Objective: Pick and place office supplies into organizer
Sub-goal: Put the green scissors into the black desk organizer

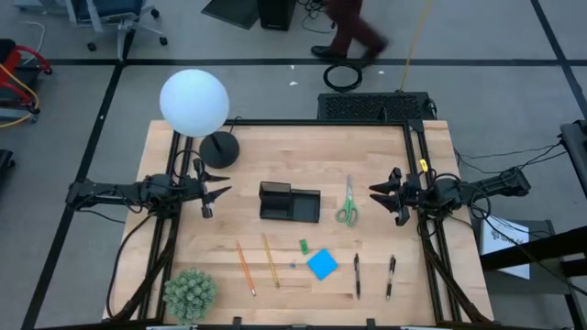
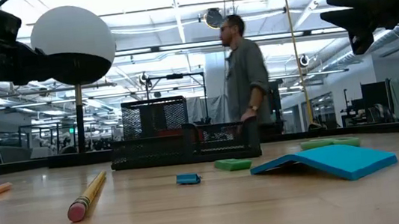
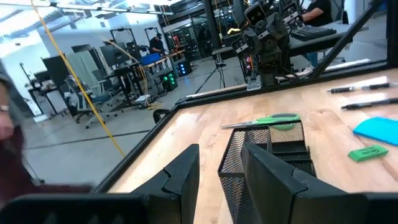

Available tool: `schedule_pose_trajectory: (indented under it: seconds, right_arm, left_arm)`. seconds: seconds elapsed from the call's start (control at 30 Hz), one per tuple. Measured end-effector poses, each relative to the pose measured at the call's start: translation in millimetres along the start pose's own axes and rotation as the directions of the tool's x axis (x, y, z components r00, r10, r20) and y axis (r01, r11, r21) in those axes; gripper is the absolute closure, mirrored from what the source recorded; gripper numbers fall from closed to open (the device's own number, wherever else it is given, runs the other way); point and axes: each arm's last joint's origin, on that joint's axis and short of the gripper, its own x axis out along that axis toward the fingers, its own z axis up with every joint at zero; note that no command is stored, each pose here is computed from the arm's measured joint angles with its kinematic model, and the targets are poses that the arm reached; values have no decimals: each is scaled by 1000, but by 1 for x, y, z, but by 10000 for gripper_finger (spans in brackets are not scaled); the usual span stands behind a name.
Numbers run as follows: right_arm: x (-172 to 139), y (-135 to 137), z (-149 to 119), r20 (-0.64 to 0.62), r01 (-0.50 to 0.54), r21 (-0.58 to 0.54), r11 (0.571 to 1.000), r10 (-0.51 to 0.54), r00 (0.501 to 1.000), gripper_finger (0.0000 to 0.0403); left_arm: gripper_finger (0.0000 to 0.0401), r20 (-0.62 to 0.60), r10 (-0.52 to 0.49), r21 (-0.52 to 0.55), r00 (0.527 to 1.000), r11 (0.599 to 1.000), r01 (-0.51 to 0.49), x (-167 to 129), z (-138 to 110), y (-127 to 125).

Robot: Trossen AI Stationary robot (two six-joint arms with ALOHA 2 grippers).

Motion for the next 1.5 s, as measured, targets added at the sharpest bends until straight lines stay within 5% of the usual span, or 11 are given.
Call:
schedule_pose_trajectory:
  seconds: [0.3, 0.6, 0.83, 1.07, 1.5]
  right_arm:
    - [0, 2, 6, 55, -25, -86, 996, 30, 998, 275]
    - [4, 3, 4, -66, -41, -269, 962, 24, 998, 275]
    - [11, 11, 36, -47, 1, -342, 940, -18, 999, 275]
    - [20, 19, 66, -158, 14, -446, 895, -94, 983, 275]
    - [47, 37, 108, -377, -15, -518, 855, -213, 901, 275]
  left_arm:
    - [270, 16, 9, -245, 1000, 969, -4, 0, 2, 1]
    - [270, 31, 33, -465, 999, 885, -15, 0, 3, 2]
    - [270, 213, 155, -499, 965, 866, -29, -3, 23, 10]
    - [270, 292, 192, -511, 937, 859, -17, -6, 37, 17]
    - [270, 75, 116, -438, 990, 896, -72, -3, 90, 32]
